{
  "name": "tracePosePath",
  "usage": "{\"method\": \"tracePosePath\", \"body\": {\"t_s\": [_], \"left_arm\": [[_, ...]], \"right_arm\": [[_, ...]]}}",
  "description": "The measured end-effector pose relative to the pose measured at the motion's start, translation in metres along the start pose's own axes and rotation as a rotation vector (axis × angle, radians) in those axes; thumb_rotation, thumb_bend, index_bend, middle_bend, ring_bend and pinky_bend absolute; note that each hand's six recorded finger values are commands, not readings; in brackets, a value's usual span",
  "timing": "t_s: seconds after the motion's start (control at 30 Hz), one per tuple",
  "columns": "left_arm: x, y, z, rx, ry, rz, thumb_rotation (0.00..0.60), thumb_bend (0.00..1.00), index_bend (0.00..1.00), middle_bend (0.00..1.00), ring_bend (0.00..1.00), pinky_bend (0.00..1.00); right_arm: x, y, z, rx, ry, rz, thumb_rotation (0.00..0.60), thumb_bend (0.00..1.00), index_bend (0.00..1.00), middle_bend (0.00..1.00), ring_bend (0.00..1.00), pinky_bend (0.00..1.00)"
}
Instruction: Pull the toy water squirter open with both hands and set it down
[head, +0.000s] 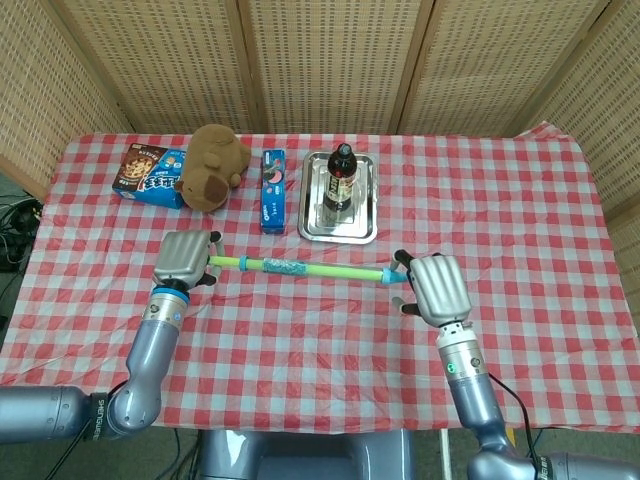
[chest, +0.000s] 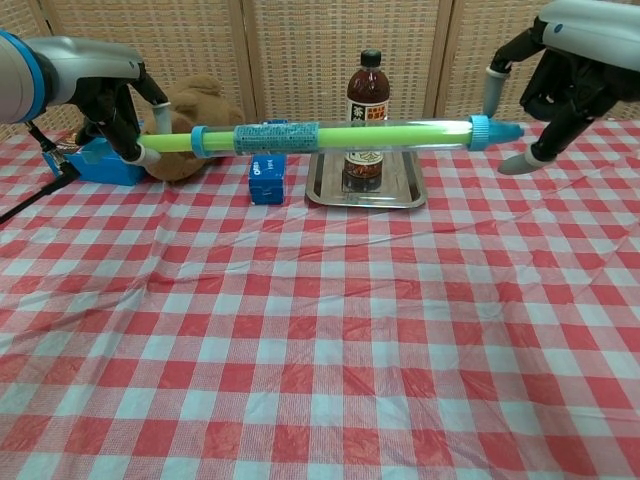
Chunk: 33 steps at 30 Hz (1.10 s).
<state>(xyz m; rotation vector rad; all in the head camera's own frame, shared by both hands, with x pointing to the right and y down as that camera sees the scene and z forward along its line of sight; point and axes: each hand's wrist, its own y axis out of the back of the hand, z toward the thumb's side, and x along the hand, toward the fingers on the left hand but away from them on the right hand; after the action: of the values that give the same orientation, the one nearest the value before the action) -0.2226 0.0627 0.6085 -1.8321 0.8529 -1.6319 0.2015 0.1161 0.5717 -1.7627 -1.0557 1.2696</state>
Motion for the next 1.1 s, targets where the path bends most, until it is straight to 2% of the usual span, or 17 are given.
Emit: {"method": "tracePosePath", "body": {"t_s": [0.5,0.77,0.97,1.1], "left_arm": [[-0.0021,-0.0035,0.0017,-0.002,-0.008,-0.026,0.6,0.66,0.84,0.91,0.83,0.72],[-0.003,-0.0045,0.0044,-0.001,-0.011,-0.032,0.6,0.66,0.84,0.91,0.83,0.72],[-0.0035,-0.0064,0.007,0.001,-0.015,-0.038,0.6,0.66,0.84,0.91,0.83,0.72],[-0.004,-0.0066,0.0068,0.004,-0.012,-0.04,0.6,0.66,0.84,0.91,0.83,0.72]], "right_arm": [[0.0001,-0.0034,0.0063,-0.003,-0.001,0.006,0.6,0.33,0.49,1.0,1.0,0.63],[-0.0006,-0.0029,0.0078,-0.016,-0.002,0.002,0.6,0.34,0.55,1.0,1.0,0.63],[-0.002,-0.0038,0.0058,-0.028,-0.013,0.007,0.6,0.38,0.57,1.0,1.0,0.63],[-0.0022,-0.0045,0.0046,-0.029,-0.016,0.01,0.6,0.44,0.57,1.0,1.0,0.63]]}}
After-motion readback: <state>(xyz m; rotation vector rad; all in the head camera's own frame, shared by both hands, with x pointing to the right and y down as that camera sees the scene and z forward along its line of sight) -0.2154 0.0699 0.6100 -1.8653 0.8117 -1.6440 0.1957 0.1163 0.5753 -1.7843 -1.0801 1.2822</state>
